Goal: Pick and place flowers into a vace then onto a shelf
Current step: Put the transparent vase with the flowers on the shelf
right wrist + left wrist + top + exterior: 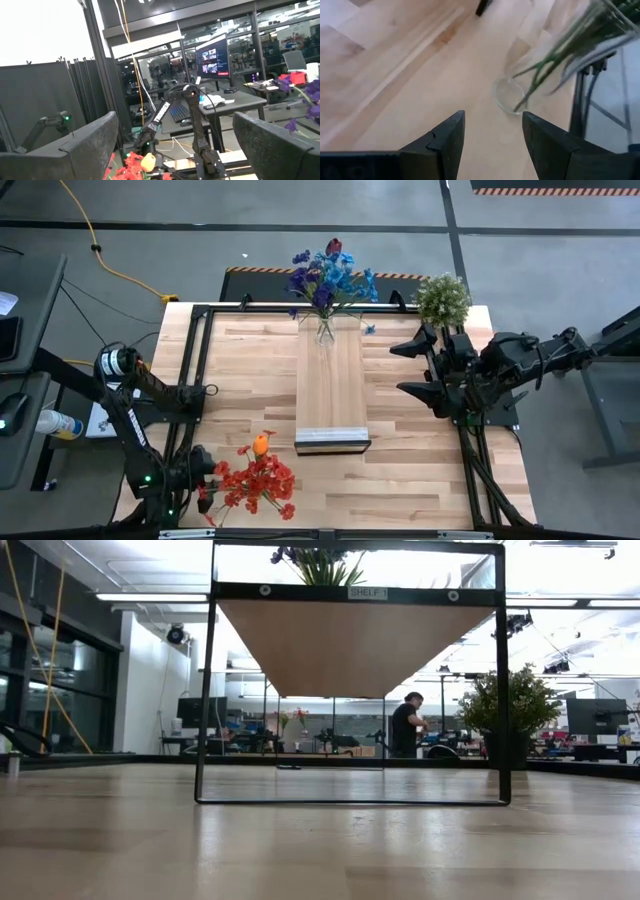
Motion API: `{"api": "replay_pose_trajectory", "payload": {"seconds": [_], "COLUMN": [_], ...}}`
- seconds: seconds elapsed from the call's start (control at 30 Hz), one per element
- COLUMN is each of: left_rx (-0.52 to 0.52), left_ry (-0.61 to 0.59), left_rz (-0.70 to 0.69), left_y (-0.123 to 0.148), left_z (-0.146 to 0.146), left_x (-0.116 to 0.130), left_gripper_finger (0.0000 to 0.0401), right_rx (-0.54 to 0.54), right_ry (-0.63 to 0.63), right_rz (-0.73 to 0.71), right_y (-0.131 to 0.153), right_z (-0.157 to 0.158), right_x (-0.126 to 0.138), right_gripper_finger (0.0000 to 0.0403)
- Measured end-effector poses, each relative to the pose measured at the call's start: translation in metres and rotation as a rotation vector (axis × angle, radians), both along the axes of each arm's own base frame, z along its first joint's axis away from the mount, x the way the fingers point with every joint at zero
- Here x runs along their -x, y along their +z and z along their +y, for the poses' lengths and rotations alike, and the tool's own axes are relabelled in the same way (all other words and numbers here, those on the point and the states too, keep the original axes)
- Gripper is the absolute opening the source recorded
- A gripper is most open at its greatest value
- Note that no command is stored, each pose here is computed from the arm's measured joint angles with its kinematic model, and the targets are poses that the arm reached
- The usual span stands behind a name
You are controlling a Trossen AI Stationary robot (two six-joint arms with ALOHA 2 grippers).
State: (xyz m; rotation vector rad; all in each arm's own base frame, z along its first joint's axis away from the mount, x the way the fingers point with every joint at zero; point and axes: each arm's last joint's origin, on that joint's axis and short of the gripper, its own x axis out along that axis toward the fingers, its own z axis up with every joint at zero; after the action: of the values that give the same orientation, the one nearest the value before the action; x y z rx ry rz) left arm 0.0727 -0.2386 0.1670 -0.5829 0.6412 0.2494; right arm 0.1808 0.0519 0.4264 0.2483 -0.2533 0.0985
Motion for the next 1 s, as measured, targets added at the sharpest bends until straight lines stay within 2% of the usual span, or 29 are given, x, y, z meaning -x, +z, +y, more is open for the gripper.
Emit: {"api": "replay_pose_trajectory", "payload": {"seconds": [0.17,0.33,1.0], "left_rx": [-0.058,-0.073,-0.009], "left_ry": [0.031,0.048,-0.001], "left_rz": [0.010,0.015,-0.055], "left_y": [0.005,0.006,-0.008], "left_z": [0.011,0.014,-0.009], "left_x": [-0.006,-0.012,-0.021], "left_gripper_finger": [0.0232,0.0232,0.0232], "right_rx": [-0.001,0.000,-0.004], "right_ry": [-0.001,-0.001,-0.018], "right_rz": [-0.002,-0.002,0.000], "right_y": [0.000,0.000,0.000], "right_z": [0.000,0.000,-0.001], "right_x": [0.000,0.000,0.000], "right_gripper_finger": [0.0381,0.0381,0.0381]}}
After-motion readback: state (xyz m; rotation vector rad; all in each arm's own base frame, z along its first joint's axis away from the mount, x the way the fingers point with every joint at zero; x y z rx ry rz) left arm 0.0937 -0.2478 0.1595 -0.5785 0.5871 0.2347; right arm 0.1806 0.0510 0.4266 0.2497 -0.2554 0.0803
